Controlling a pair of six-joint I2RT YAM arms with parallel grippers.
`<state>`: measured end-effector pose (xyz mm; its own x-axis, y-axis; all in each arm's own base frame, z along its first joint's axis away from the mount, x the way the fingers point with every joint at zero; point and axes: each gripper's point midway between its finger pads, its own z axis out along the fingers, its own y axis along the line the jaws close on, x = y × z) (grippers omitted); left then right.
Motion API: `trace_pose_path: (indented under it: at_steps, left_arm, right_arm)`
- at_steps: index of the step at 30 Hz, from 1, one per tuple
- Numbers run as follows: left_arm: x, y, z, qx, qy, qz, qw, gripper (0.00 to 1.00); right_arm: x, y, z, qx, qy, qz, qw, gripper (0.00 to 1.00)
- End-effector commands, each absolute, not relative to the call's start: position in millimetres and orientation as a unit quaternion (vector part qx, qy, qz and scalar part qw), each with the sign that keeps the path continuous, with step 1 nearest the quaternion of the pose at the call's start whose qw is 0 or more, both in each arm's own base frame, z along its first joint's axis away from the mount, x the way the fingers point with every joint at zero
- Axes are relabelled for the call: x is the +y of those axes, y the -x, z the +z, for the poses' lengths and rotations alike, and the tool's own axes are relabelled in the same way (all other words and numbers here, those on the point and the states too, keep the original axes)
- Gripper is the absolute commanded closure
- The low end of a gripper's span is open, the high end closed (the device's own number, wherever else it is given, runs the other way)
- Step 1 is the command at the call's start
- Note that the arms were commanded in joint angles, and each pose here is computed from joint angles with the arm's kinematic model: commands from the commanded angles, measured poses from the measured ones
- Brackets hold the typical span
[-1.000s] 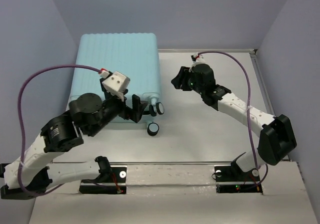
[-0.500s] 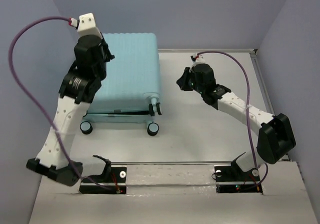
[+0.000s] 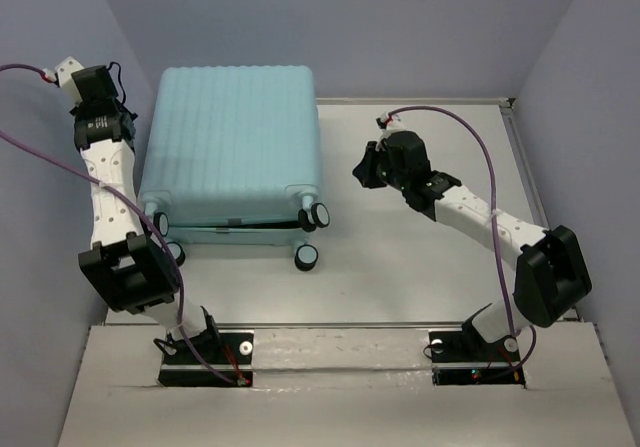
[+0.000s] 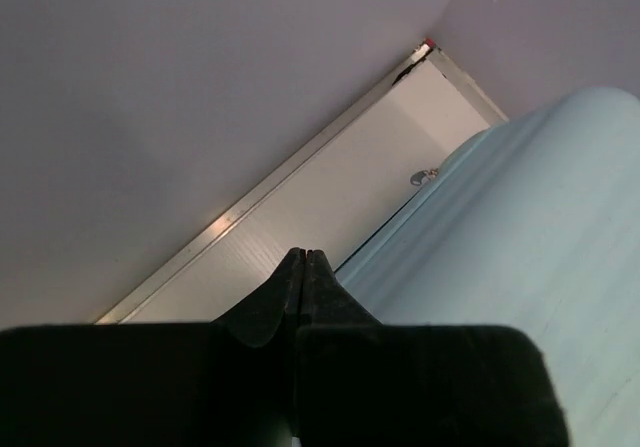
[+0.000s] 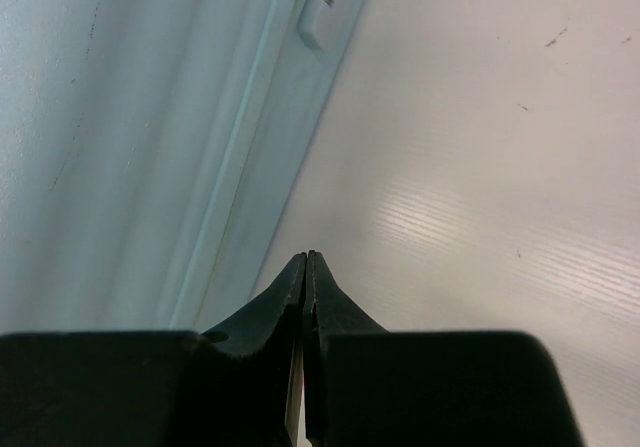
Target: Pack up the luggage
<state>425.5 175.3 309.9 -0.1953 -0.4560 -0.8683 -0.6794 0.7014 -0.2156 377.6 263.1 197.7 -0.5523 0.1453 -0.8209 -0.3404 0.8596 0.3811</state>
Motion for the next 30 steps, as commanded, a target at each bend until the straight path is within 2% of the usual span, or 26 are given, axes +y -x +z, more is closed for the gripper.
trace_pose_path:
  at_steps: [1,6,19,24,30]
  left_arm:
    - [180,-455,287,0.786,0.362,0.105,0.490,0.94]
    - [171,-457,220,0.821,0.355,0.088,0.439,0.94]
    - [142,-424,86,0.879,0.349,0.042,0.323,0.94]
    - [74,-404,52,0.911,0.280,0.012,0.302,0.94]
    - [-4,-391,54,0.928,0.215,-0.061,0.297,0.94]
  right_arm:
    - [262,-378,215,0.828,0.069,0.264,0.490,0.93]
    - [263,-381,211,0.831,0.071,0.258,0.488,0.93]
    - [244,-448,217,0.831,0.025,0.279,0.480,0.93]
    - [245,-472,203,0.840,0.027,0.278,0.465,0.93]
    - [246,-488,189,0.852,0.041,0.264,0.450,0.93]
